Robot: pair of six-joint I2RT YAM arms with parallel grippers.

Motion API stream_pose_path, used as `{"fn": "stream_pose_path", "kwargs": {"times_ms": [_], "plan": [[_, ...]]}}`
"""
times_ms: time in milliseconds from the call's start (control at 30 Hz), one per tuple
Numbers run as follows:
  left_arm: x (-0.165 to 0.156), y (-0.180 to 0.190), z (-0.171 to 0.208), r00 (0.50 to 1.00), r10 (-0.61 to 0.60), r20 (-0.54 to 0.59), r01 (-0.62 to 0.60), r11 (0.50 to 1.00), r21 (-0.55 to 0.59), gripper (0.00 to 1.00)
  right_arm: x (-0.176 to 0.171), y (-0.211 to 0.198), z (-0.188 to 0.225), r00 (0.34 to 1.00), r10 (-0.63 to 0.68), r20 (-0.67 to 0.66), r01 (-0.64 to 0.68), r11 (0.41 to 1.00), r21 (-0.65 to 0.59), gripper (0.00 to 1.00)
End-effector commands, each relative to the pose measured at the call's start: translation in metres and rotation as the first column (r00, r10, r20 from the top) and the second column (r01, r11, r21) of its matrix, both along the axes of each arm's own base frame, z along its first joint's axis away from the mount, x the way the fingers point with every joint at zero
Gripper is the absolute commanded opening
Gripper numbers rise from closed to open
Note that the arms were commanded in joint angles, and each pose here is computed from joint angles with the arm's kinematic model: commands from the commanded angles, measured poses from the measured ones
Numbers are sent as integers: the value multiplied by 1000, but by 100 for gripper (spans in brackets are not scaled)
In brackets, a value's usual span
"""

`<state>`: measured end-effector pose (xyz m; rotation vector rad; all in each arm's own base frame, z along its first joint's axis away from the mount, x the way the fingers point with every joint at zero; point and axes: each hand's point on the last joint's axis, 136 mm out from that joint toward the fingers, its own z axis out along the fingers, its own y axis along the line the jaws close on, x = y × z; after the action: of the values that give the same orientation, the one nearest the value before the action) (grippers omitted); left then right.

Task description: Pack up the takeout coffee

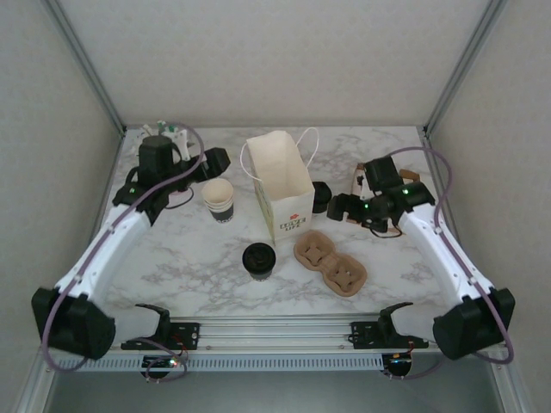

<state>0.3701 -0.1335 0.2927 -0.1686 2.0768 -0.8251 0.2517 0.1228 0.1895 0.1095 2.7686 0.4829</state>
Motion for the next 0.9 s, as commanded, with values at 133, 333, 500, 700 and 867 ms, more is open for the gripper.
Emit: {"fn": "stream_pose_path", "kwargs": {"times_ms": [133,333,500,700,867], "plan": [[-50,5,-16,999,30,34,-29,998,-50,100,-50,0,-23,996,38,-85,-37,999,15,89],[-75,7,-40,999,30,10,-29,997,-70,100,-63,14,-41,987,109,-117,-109,994,8,84],[-81,8,-52,1000,25,-7,-26,998,-55,100,-49,4,-48,992,53,-118,-65,994,-93,83],[-79,8,-55,1000,20,-8,-20,999,-41,100,-27,11,-70,984,64,-166,-89,985,-147,84],[-79,9,-56,1000,25,-8,-25,999,-28,100,-8,16,-83,978,86,-189,-122,974,-189,83]]}}
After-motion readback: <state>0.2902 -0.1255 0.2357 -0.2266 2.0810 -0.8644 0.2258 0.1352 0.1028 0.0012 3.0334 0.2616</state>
